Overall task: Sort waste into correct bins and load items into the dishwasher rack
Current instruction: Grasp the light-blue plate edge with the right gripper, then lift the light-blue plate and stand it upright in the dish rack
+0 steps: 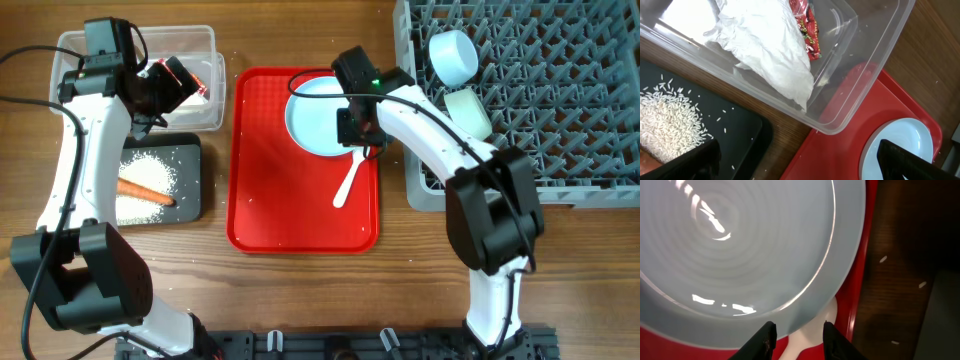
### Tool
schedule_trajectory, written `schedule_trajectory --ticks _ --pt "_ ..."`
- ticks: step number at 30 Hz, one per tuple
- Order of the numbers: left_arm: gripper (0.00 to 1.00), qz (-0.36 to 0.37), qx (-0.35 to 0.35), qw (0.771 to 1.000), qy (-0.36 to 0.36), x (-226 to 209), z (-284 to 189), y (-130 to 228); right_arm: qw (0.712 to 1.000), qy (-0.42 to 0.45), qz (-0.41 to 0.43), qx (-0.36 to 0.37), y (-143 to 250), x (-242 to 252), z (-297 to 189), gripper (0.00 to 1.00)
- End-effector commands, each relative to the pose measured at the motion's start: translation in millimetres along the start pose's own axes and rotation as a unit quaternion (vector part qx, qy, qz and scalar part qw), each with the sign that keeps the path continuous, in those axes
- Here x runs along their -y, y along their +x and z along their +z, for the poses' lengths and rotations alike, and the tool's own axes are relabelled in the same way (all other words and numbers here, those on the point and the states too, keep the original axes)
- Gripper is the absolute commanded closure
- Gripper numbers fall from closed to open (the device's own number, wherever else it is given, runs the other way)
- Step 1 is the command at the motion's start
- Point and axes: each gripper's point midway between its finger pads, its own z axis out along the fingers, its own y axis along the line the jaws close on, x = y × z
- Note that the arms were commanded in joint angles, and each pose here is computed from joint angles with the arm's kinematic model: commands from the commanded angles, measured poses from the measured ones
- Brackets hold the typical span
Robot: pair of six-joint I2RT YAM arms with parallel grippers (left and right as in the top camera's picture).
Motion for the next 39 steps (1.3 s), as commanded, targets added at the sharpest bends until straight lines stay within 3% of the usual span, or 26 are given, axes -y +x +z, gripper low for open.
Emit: schedule_trajectory --ticks 1,9,17,25,28,32,39 --pt "0.00 -0.003 0.010 1.000 0.010 4.9 -8.2 -5.3 0.999 0.025 0.025 -0.017 4.3 18.2 17.6 0.67" --pt "0.00 -0.004 0.010 1.000 0.010 4.9 -8.2 -5.3 1.000 0.023 0.002 -0.014 -1.4 19.0 35.6 0.69" --pt "0.00 -0.003 0.010 1.000 0.010 4.9 -8.2 -5.3 0.999 0.025 -0.038 -0.020 -0.7 19.1 54.7 0.96" --pt "0.00 -0.004 0.010 1.000 0.010 4.9 -8.2 -5.3 0.999 0.008 -0.048 0.003 -18.7 11.2 41.7 0.96" --pt "0.00 -0.004 0.010 1.000 0.010 4.9 -8.2 -5.3 0.997 -0.044 -0.058 0.036 -40.7 -6.8 5.6 0.96" --pt "0.00 -0.004 0.010 1.000 0.010 4.9 -8.2 -5.3 0.984 -0.102 -0.064 0.135 -84.4 -10.9 -90.2 0.96" --pt "0.00 -0.003 0.010 1.000 0.010 4.9 -8.2 -5.3 0.946 0.014 0.050 0.319 -118.0 127.6 -246.4 0.96"
